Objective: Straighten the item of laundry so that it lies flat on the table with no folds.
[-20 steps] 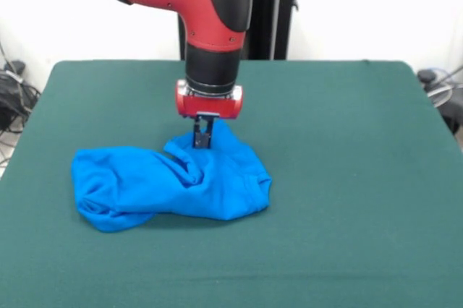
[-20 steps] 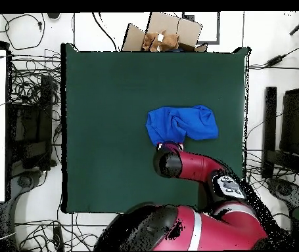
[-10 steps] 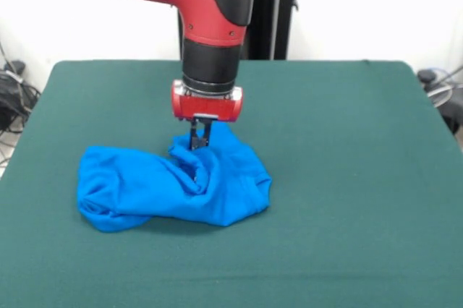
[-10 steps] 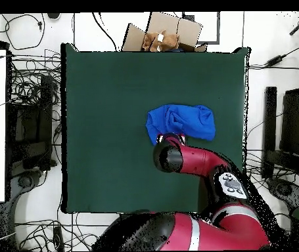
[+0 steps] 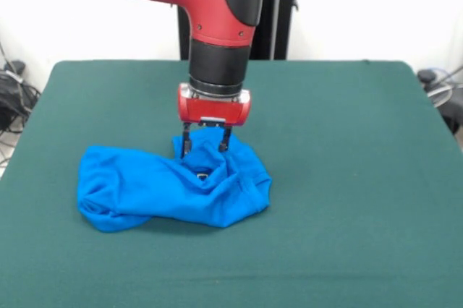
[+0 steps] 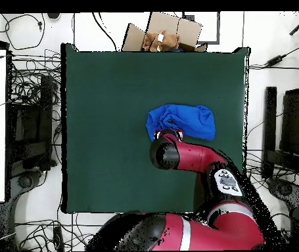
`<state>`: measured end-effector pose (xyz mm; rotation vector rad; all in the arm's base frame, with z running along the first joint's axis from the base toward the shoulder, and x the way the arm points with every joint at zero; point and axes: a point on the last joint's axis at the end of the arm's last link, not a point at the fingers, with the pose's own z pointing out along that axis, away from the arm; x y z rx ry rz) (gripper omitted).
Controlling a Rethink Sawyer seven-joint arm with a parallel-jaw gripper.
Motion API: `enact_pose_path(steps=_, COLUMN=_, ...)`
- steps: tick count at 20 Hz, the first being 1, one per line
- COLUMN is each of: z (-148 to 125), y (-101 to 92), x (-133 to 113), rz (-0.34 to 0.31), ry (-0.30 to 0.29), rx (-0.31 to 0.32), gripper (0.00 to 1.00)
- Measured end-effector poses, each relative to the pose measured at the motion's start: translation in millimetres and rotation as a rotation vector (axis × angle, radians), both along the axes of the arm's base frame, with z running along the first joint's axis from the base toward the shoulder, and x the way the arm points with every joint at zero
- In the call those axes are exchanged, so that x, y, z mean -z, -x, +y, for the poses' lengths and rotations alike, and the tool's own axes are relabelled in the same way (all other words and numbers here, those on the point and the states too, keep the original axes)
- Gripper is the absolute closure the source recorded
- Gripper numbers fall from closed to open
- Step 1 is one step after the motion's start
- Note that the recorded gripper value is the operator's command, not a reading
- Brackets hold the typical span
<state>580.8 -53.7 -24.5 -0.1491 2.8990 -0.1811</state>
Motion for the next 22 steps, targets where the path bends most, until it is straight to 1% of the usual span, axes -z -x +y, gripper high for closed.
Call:
enact_pose_path(steps=10, z=1.3, y=-0.5, x=0.9, rz=0.000, ry=0.000, rx=-0.003, gripper=0.00)
enact_pose_path(steps=16, z=4.1, y=-3.5, x=0.7, rz=-0.011, ry=0.002, rx=-0.009, gripper=0.00)
enact_pose_path(steps=17, z=4.8, y=-5.0, x=0.3, rz=-0.015, ry=0.003, rx=-0.011, gripper=1.00)
enact_pose_path(steps=22, z=4.3, y=-6.1, x=0.0, rz=-0.020, ry=0.004, rx=-0.011, gripper=1.00)
